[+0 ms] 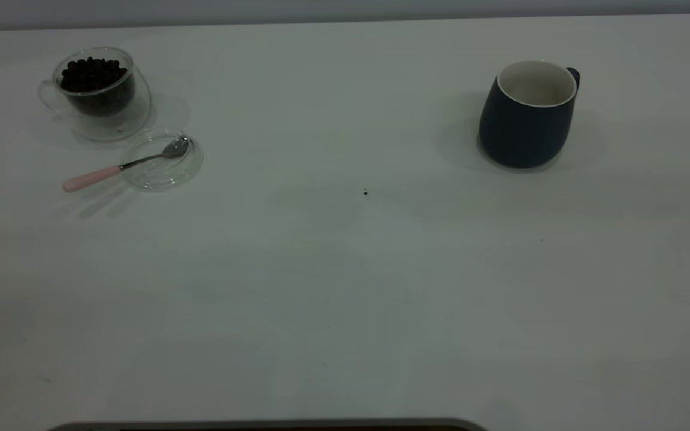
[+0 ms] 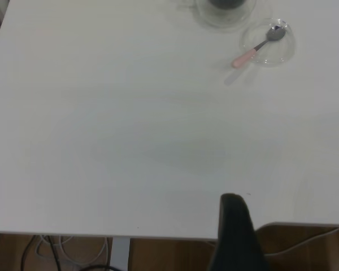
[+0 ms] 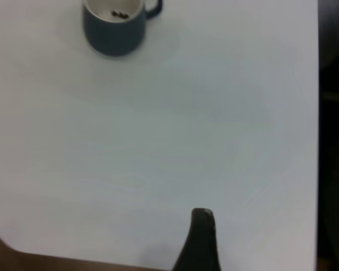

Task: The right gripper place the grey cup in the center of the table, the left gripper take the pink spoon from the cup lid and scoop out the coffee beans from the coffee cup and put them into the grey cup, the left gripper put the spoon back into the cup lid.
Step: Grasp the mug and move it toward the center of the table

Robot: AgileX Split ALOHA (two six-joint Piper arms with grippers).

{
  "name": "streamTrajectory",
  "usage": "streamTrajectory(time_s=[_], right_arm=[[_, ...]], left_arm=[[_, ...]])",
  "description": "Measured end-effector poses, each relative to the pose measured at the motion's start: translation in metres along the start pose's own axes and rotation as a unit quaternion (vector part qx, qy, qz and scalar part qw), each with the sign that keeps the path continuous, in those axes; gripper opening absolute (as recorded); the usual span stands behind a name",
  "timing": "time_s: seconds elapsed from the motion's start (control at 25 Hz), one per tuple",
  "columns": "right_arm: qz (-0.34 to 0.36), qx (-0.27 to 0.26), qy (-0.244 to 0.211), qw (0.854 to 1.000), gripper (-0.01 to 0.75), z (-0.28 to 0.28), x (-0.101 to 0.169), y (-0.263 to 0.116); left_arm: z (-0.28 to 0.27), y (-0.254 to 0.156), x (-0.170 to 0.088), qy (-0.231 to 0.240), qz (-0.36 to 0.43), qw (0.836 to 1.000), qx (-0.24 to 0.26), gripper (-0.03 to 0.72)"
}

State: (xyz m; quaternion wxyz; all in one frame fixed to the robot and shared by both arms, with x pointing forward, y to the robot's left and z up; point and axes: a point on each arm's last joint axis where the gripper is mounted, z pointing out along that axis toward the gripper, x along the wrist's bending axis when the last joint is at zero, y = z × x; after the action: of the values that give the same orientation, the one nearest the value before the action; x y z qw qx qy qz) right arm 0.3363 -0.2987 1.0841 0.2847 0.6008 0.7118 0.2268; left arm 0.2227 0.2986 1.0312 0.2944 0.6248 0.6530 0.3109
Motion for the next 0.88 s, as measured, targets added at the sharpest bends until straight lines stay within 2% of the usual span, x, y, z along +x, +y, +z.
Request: streamTrajectory(time_s=[0.16, 0.28, 0.4, 0.56, 0.88], right_arm=[[-0.063, 0.1, -0.015, 0.993, 0.75, 0.054, -0.01, 0.046], [-0.13, 0.165, -0.017, 0.978, 0.75, 0.107, -0.016, 0.075], [-0.187, 0.22, 0.009, 0.957, 0.749, 0.173, -0.016, 0.093], [-0.253, 0.26, 0.063, 0.93, 0.749, 0.253, -0.01, 0.105], [-0.371, 0.282, 0.144, 0.873, 0.737, 0.364, 0.007, 0.101]], left_arm=[[0.0, 0.0, 0.0, 0.0, 0.0, 1.0, 0.0, 0.568], [0.0, 0.0, 0.0, 0.0, 0.001, 1.0, 0.0, 0.568], [0.0, 0.0, 0.0, 0.0, 0.001, 1.0, 0.0, 0.568], [0.0, 0.0, 0.0, 0.0, 0.002, 1.0, 0.0, 0.568], [0.0, 0.0, 0.0, 0.0, 0.002, 1.0, 0.0, 0.568]])
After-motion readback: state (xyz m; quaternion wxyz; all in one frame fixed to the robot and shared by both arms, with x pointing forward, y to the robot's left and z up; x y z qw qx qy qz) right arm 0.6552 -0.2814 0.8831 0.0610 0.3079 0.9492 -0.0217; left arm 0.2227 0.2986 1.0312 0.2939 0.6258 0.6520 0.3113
